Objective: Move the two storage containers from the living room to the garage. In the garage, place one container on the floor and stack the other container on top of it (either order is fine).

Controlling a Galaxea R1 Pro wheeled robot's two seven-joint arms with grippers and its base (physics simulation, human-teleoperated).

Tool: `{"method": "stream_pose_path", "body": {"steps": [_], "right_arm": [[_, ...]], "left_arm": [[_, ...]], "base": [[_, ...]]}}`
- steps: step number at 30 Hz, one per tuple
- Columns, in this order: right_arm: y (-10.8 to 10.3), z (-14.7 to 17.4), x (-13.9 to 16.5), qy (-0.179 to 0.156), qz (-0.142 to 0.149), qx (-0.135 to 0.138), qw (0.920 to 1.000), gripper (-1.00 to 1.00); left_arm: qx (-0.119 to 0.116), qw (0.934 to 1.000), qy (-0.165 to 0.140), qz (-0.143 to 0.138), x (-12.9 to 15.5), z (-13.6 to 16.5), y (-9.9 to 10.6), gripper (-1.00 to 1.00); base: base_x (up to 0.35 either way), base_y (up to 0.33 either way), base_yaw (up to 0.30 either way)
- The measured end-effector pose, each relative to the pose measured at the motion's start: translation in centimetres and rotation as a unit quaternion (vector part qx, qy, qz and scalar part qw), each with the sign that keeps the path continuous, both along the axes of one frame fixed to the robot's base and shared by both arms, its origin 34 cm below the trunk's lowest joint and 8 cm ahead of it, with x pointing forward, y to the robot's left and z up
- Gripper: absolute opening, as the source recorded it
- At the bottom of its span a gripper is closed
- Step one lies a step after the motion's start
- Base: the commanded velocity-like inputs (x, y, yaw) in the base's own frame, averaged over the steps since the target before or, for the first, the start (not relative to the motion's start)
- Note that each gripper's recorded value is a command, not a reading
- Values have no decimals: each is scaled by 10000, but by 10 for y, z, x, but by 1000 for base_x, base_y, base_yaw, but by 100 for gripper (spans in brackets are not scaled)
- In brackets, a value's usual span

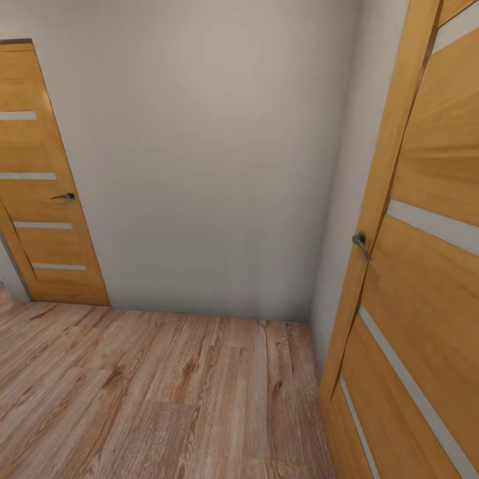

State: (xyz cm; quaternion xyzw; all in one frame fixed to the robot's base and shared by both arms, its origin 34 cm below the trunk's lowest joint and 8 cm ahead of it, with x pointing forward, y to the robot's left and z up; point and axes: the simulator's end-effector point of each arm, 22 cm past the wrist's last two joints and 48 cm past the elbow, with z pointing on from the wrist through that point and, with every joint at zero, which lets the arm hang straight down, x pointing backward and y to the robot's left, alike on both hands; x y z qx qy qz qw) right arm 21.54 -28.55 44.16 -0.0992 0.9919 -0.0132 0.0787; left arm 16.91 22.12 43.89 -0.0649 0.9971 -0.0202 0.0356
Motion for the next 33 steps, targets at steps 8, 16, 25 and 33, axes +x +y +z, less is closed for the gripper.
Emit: {"method": "stream_pose_path", "body": {"steps": [8,16,25,33], "right_arm": [[-1,0,0,5,2,2,10000,100],[-1,0,0,-4,0,14,10000,100],[-2,0,1,-23,-16,-22,10000,100],[-1,0,1,-27,-44,-24,10000,100]], "left_arm": [[-6,10000,3,1,0,0,-1,100],[-7,10000,4,7,0,0,-1,100],[-8,10000,4,3,0,0,-1,100],[-9,10000,4,0,0,0,-1,100]], "base": [[39,0,0],[274,0,0],[318,0,0],[322,0,0]]}}
